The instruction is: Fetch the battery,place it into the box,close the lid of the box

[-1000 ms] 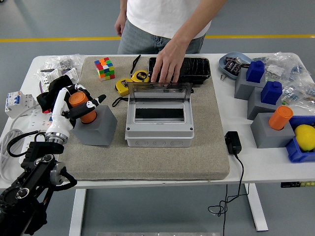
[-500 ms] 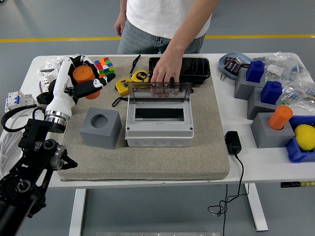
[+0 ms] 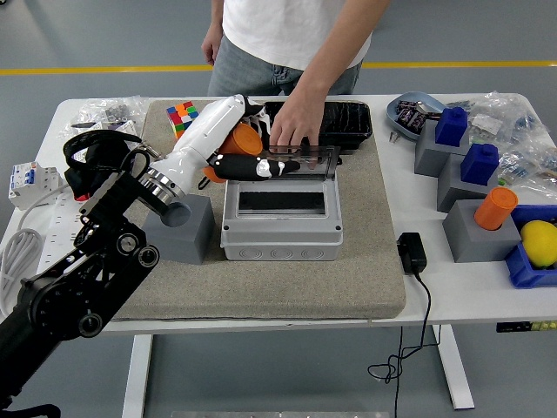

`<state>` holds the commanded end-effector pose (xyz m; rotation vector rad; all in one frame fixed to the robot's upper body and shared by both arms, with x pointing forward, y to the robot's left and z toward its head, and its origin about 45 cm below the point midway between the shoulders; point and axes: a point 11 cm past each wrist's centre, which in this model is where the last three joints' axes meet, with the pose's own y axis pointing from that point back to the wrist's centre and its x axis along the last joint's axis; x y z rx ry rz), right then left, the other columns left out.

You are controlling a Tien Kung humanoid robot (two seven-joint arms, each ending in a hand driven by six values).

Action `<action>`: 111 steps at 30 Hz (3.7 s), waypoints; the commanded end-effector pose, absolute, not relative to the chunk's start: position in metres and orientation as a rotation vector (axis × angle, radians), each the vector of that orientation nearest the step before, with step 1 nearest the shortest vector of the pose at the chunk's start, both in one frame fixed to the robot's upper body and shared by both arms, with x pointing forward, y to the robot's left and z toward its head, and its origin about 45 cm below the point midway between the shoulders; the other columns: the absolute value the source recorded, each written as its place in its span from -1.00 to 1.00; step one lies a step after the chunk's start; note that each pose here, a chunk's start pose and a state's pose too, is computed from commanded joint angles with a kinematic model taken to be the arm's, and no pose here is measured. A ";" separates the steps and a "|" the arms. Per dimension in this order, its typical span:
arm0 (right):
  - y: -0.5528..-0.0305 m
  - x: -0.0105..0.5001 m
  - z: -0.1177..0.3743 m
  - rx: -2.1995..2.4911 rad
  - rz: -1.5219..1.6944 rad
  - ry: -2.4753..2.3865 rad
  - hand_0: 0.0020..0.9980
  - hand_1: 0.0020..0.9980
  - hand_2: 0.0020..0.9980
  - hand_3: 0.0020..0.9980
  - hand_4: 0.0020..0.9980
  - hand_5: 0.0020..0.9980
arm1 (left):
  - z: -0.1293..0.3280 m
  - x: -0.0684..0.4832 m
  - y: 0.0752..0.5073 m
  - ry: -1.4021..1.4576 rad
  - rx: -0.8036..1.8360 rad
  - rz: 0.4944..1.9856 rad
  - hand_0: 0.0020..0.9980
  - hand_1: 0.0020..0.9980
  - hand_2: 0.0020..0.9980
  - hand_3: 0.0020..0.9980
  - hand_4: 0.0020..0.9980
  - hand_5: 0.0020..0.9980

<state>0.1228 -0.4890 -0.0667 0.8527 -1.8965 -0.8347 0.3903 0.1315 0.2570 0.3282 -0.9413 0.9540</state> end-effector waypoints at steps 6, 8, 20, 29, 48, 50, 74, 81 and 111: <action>-0.490 0.123 -0.066 0.853 -0.830 -1.893 0.69 0.53 0.50 0.61 1.00 1.00 | 0.232 0.388 0.102 -0.902 0.392 0.837 -0.96 -1.00 -1.00 -1.00 0.81 0.44; -0.491 0.123 -0.066 0.852 -0.830 -1.890 0.69 0.53 0.50 0.61 1.00 1.00 | 0.226 0.387 0.094 -0.873 0.395 0.813 -0.96 -1.00 -1.00 -1.00 0.81 0.44; -0.491 0.125 -0.065 0.853 -0.821 -1.887 0.69 0.53 0.51 0.62 1.00 1.00 | 0.195 0.381 0.074 -0.772 0.428 0.744 -0.96 -1.00 -1.00 -1.00 0.77 0.48; -0.492 0.124 -0.065 0.850 -0.821 -1.886 0.69 0.53 0.51 0.61 1.00 1.00 | 0.195 0.397 0.085 -0.787 0.432 0.813 -0.95 -1.00 -1.00 -1.00 0.80 0.48; -0.491 0.127 -0.065 0.857 -0.821 -1.886 0.69 0.53 0.50 0.62 1.00 1.00 | 0.194 0.416 0.111 -0.861 0.451 0.913 -0.94 -1.00 -1.00 -0.99 0.84 0.45; -0.491 0.126 -0.065 0.856 -0.821 -1.885 0.69 0.53 0.50 0.62 1.00 1.00 | 0.195 0.416 0.110 -0.866 0.444 0.915 -0.94 -1.00 -1.00 -0.99 0.84 0.45; -0.491 0.127 -0.064 0.860 -0.819 -1.884 0.69 0.53 0.50 0.62 1.00 1.00 | 0.195 0.412 0.108 -0.870 0.404 0.906 -0.75 -0.82 -0.76 -0.75 0.94 0.43; -0.491 0.127 -0.065 0.860 -0.819 -1.881 0.69 0.53 0.50 0.61 1.00 1.00 | 0.196 0.416 0.111 -0.882 0.397 0.914 -0.75 -0.83 -0.77 -0.74 0.94 0.42; -0.491 0.127 -0.065 0.860 -0.822 -1.883 0.69 0.53 0.50 0.61 1.00 1.00 | 0.207 0.407 0.093 -0.897 0.318 0.867 -0.56 -0.46 -0.52 -0.45 1.00 0.45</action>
